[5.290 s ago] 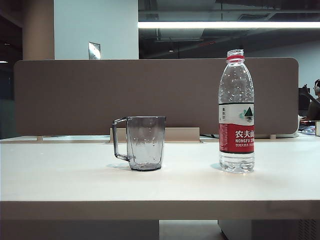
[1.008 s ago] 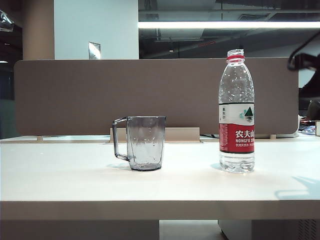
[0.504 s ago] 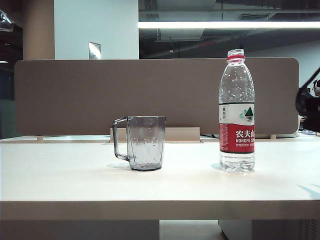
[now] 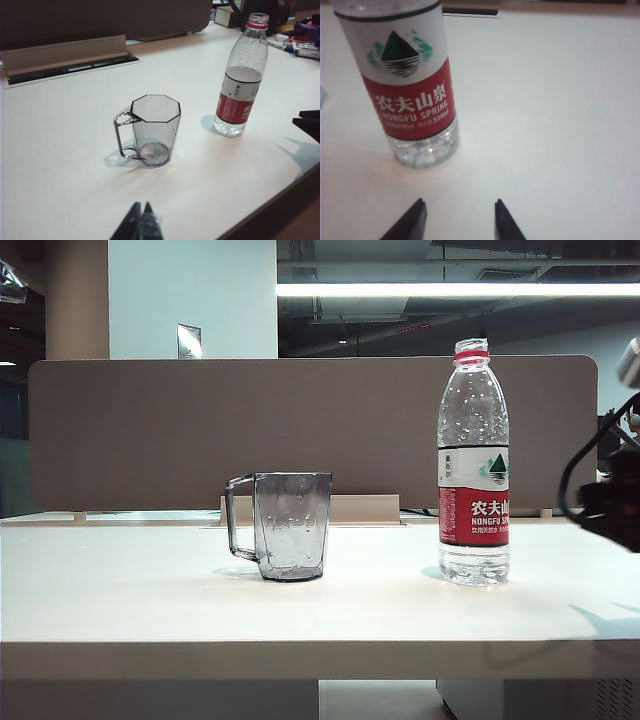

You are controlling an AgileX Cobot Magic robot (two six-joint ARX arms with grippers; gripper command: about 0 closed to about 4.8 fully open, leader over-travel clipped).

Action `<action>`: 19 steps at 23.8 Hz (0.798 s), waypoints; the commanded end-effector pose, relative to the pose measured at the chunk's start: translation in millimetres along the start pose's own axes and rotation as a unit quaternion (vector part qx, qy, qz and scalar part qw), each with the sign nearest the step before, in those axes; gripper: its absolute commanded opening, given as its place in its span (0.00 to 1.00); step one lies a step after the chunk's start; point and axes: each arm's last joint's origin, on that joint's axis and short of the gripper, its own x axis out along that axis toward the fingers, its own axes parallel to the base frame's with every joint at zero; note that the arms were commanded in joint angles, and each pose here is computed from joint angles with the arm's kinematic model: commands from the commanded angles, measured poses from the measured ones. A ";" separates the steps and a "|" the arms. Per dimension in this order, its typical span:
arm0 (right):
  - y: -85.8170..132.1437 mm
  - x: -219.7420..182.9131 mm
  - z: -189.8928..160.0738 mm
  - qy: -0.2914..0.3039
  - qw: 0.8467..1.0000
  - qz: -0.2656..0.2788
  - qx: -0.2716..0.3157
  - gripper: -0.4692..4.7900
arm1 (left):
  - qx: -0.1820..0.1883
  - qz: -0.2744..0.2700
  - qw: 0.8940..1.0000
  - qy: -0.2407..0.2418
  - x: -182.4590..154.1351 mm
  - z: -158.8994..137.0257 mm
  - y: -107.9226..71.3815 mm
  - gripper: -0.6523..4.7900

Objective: Pick up the mineral water bottle on the table and pour a little water into the mug.

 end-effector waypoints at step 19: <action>18.9 70.3 29.1 -0.064 0.995 0.081 -0.008 0.89 | 0.004 -0.001 1.000 -0.008 -0.3 2.0 -0.1 0.11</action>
